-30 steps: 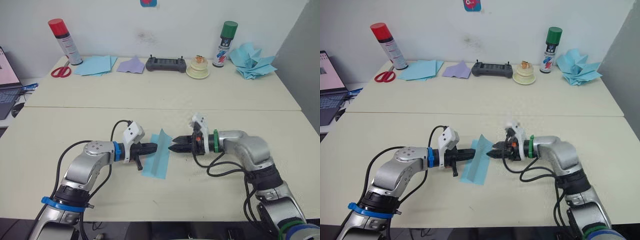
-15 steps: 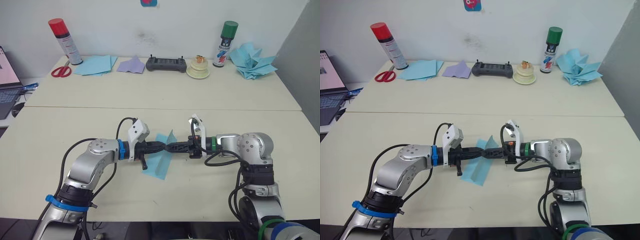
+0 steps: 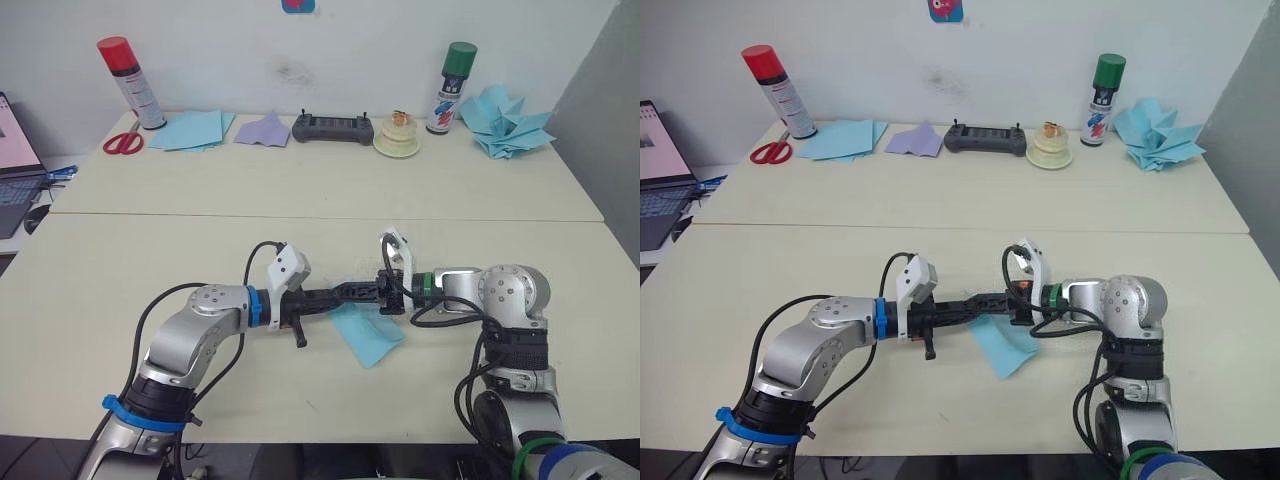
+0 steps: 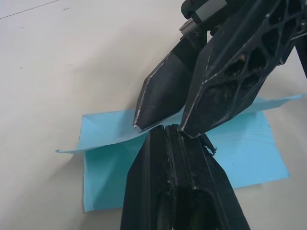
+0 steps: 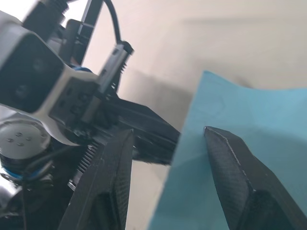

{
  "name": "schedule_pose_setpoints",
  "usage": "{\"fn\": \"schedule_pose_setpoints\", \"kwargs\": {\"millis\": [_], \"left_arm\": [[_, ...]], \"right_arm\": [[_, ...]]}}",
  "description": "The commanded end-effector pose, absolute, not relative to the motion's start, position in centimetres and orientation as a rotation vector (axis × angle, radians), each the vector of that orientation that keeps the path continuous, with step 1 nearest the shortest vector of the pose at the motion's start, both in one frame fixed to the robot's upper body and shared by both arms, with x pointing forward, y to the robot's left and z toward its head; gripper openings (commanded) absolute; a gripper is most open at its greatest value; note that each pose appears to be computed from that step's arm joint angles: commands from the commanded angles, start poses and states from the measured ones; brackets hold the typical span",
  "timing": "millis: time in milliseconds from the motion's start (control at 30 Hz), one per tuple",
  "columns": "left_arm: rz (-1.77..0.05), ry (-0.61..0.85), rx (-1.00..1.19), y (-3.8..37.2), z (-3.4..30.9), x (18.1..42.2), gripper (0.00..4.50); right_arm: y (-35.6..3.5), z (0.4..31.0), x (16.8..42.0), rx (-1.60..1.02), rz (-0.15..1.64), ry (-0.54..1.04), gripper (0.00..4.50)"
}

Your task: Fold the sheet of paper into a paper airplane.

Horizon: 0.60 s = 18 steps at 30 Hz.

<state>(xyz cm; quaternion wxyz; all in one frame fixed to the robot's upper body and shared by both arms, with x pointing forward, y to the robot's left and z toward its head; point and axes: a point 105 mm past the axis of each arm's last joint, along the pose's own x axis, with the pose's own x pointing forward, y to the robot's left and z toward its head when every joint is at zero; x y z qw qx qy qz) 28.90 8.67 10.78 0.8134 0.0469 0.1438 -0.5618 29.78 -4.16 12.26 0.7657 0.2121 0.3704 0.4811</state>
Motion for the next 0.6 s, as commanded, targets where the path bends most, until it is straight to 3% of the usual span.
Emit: {"fn": "schedule_pose_setpoints", "kwargs": {"millis": [33, 267, 600], "left_arm": [[-1.221, 0.287, 0.138, 8.5, 11.2, 28.6, 0.00], [-1.208, 0.326, 0.185, 8.8, 9.8, 28.7, 0.00], [-1.253, 0.264, 0.134, 7.4, 11.4, 28.8, 0.00]], "right_arm": [[-4.3, 13.3, 29.6, 0.421, 1.087, 0.765, 2.40], [-5.6, 13.3, 29.8, 0.346, 1.082, 0.764, 2.40], [-5.5, 13.0, 28.9, 0.323, 1.111, 0.797, 2.40]]}}
